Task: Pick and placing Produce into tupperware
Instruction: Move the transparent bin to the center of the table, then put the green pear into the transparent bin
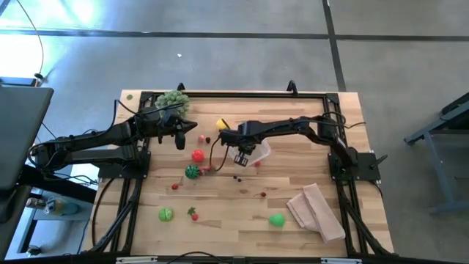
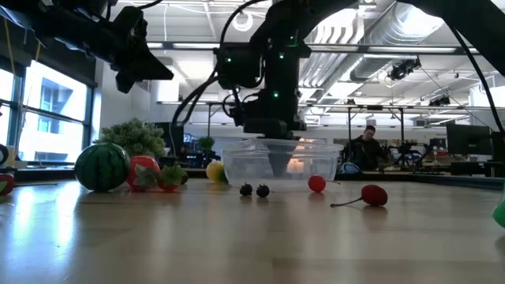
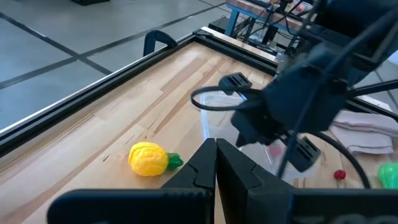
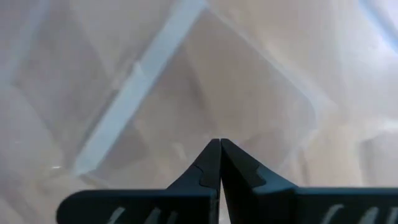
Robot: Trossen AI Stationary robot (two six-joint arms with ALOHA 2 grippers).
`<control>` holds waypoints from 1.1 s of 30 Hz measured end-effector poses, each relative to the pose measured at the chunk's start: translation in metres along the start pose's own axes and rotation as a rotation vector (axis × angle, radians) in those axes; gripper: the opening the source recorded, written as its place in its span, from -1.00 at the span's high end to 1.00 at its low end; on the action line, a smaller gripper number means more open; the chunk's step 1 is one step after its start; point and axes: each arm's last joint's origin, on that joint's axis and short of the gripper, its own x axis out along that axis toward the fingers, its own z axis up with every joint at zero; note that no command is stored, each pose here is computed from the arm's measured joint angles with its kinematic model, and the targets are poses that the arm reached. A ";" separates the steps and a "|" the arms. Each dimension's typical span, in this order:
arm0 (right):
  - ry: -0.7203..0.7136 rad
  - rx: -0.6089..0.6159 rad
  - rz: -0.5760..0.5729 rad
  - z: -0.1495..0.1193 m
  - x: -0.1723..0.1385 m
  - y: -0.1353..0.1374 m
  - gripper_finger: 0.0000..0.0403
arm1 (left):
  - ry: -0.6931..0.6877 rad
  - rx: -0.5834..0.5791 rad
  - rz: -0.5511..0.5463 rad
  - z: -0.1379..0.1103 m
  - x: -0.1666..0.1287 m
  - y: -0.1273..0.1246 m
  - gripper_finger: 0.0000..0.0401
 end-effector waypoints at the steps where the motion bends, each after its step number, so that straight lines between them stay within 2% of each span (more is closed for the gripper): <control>1: 0.003 0.003 -0.009 0.000 0.000 -0.002 1.00 | 0.000 0.000 0.000 0.000 0.000 0.000 1.00; 8: 0.061 0.018 -0.103 -0.004 0.002 -0.016 1.00 | 0.005 0.000 0.001 0.000 0.000 0.000 1.00; 19: 0.117 0.026 -0.220 -0.011 0.000 -0.022 1.00 | 0.007 0.000 0.002 -0.001 0.000 0.000 1.00; 28: 0.111 0.010 -0.223 -0.011 0.000 -0.022 1.00 | 0.008 0.025 -0.002 -0.001 0.000 0.000 1.00; 33: 0.084 -0.031 -0.210 -0.008 0.001 -0.021 1.00 | 0.001 0.105 -0.093 0.001 -0.005 -0.003 1.00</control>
